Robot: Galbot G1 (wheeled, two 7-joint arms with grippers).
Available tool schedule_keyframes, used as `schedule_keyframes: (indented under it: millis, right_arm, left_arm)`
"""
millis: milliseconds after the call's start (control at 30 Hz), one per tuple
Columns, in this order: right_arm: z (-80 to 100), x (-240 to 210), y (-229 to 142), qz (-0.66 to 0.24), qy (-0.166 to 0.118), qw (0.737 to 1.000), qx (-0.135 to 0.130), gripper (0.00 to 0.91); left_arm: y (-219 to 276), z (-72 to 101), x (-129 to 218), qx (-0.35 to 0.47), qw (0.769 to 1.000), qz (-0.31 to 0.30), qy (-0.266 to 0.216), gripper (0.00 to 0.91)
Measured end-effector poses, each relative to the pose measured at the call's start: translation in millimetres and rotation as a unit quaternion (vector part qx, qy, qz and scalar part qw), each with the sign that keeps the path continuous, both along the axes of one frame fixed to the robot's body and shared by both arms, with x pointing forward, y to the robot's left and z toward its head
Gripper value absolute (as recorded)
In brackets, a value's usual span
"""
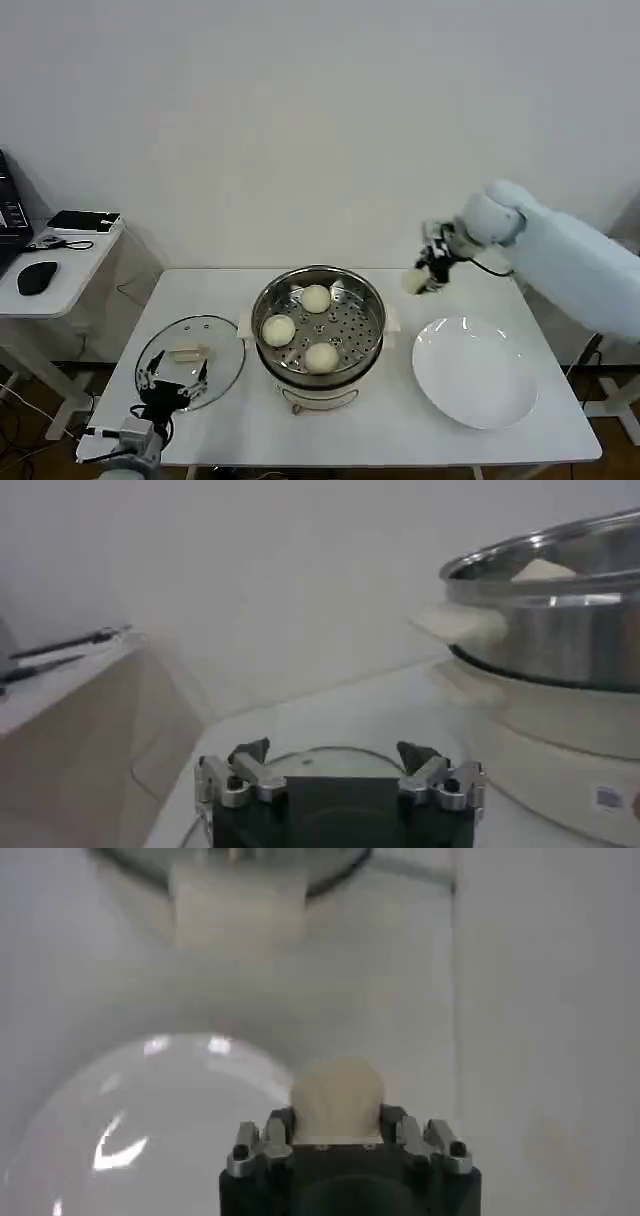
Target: Take steamed baozi put them in steamer then cover it.
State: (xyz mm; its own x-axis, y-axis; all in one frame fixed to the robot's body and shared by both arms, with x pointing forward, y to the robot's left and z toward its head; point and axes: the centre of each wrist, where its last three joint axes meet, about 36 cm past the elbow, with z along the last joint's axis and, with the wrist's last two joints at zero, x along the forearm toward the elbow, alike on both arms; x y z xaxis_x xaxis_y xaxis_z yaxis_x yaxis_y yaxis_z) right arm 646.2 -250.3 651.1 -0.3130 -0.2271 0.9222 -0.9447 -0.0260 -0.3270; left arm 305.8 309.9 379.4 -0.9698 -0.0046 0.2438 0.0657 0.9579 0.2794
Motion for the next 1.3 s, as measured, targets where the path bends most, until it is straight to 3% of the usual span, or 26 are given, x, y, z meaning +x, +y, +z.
schedule_keyframes:
  millis: [167,333,733,1033,1300]
  right_arm:
    - [18.9,8.0,45.0,0.023,0.01,0.999,0.02,0.564]
    - [18.9,10.1,89.1,0.046,0.031,0.998,0.026,0.564]
    - [-12.3,7.3,155.5,0.08,0.07,0.994,0.001,0.574]
    - [-44.6,0.7,164.0,0.085,0.095,0.991,-0.028,0.574]
    - [-57.2,-2.7,163.4,0.088,0.105,0.99,-0.044,0.574]
  left_arm:
    - [1.3,6.5,2.6,0.005,1.0,0.002,-0.008,0.907]
    - [3.5,12.3,5.0,0.005,1.0,0.008,-0.016,0.907]
    - [3.2,17.6,1.1,-0.002,1.0,0.016,-0.022,0.907]
    - [1.7,17.7,0.2,-0.003,1.0,0.016,-0.022,0.907]
    - [-1.6,16.6,-0.7,-0.008,1.0,0.016,-0.023,0.907]
